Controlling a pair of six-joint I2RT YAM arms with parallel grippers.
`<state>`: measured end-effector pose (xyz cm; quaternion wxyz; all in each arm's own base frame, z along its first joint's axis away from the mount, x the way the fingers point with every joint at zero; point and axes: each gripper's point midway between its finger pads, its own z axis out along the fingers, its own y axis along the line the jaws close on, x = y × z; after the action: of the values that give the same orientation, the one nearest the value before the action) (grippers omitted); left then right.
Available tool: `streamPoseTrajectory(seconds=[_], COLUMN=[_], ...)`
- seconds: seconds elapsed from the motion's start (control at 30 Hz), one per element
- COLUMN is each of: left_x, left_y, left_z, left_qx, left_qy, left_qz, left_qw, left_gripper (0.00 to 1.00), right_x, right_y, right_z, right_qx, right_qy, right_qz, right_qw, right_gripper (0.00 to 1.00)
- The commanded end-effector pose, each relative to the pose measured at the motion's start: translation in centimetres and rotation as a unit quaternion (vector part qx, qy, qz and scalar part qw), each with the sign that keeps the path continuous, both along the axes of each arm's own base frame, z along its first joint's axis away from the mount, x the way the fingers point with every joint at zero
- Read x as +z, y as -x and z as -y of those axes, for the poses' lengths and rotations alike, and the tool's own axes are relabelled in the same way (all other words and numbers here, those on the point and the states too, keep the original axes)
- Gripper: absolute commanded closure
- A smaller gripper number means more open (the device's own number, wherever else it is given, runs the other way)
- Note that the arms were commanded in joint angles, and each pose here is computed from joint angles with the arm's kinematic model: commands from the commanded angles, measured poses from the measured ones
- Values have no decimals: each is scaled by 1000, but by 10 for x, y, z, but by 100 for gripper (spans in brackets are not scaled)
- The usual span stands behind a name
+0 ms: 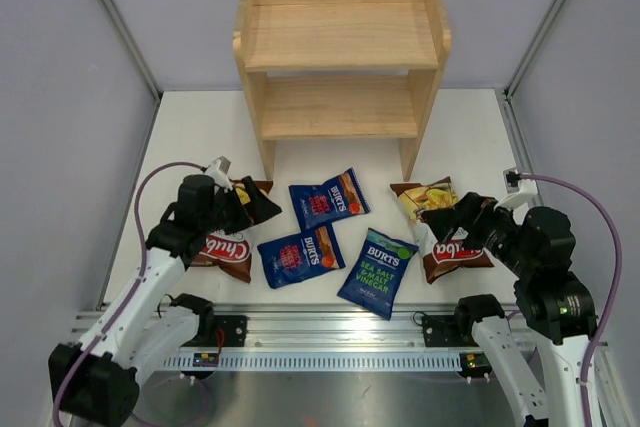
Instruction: Place and organize the chips bags onto the shelf
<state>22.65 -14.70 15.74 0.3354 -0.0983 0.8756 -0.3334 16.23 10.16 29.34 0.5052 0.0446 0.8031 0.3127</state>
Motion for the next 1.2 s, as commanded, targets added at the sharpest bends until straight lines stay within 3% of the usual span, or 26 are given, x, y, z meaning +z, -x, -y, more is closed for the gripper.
streamPoseTrajectory(seconds=[0.0,0.3,0.6,0.93,1.03,1.17], left_x=[22,-33,-79,-102,-110,-120], left_y=[-28,-72,-93,-109,-110,-109], left_z=[29,53,66,71,78,86], left_qx=[-20,24,34,42,33,25], left_qy=[46,-49,-64,-72,-63,-48], left_qz=[59,9,-31,-43,-50,-64], left_qw=[997,998,997,996,996,996], left_gripper=[1,1,1,1,6,22], right_x=[6,0,-1,-2,-2,-2], right_y=[2,8,16,17,17,16], right_z=[-8,-21,-28,-29,-30,-31], right_qx=[25,62,89,95,96,99], right_qy=[-12,-30,-37,-38,-39,-41], right_qz=[18,12,3,-2,-4,-5], right_qw=[999,998,995,995,995,994], right_gripper=[1,1,1,0,0,1])
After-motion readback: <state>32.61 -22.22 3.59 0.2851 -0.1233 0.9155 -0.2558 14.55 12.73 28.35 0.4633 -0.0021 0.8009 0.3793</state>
